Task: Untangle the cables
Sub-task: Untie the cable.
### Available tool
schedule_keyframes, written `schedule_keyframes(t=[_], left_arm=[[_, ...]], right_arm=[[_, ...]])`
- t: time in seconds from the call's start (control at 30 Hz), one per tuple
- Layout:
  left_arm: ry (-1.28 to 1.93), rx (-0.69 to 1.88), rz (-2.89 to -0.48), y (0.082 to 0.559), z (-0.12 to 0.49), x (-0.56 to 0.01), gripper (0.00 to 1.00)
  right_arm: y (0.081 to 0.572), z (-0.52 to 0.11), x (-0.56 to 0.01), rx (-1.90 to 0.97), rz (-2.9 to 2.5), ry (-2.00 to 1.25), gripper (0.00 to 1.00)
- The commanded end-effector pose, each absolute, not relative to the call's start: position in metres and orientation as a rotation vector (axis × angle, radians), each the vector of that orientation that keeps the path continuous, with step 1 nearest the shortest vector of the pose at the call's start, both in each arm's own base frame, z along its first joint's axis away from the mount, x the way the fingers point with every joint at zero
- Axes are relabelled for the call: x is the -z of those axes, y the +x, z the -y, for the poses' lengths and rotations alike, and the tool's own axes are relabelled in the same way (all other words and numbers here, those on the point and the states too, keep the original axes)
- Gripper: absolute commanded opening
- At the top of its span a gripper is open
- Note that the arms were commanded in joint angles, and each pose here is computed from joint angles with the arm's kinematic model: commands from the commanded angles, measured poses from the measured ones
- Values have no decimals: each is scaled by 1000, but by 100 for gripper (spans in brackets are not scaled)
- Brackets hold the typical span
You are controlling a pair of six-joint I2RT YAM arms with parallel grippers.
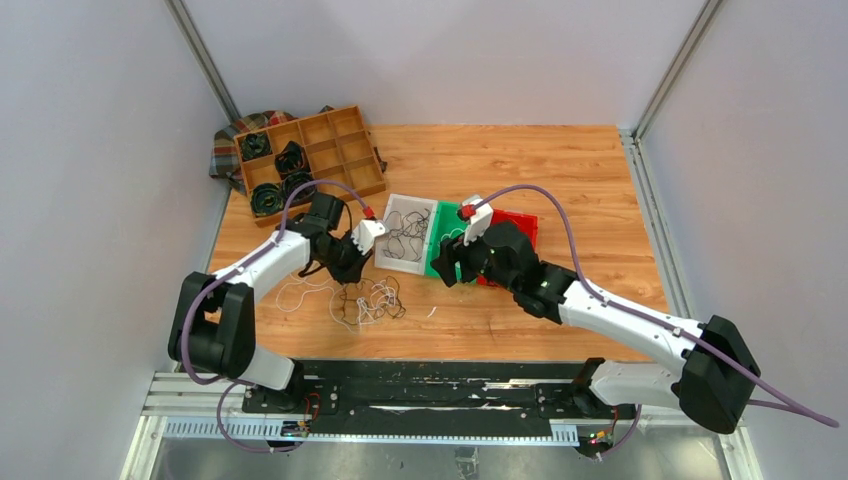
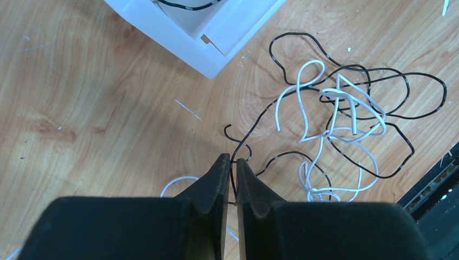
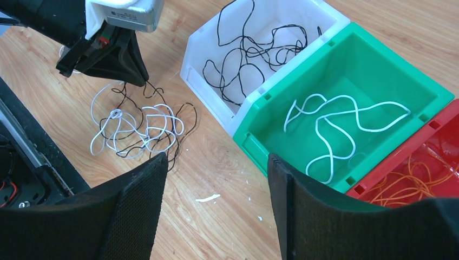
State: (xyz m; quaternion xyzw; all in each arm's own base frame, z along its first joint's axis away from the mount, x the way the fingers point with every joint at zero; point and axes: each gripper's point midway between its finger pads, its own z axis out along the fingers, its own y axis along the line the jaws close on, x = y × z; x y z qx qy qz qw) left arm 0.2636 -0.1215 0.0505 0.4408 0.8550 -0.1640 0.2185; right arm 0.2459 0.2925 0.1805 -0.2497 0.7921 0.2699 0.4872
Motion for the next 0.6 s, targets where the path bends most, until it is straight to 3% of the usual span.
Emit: schedule_keyframes(t=[0.0,0.07,0.3,0.5,0.57], left_arm=[[1215,497,-2327,259,130,-60,13],[1213,512,-2301,255,132,-70,17],[1222,481,-2280,249,129,-72,52],[1210,450,-2306,261,129,-59,55],[1213,439,-2310,264,128,-57,53]], right_arm=[[251,-298,-202,-657,-1877,-582,72],[251,-298,-208,-669,-1854,-576,77],[253,-299,-209,-681,-1841,-544,81],[250,-297,-214,-695,-1806,-545,81],[249,-296,-215,-699,-1796,-548,81]])
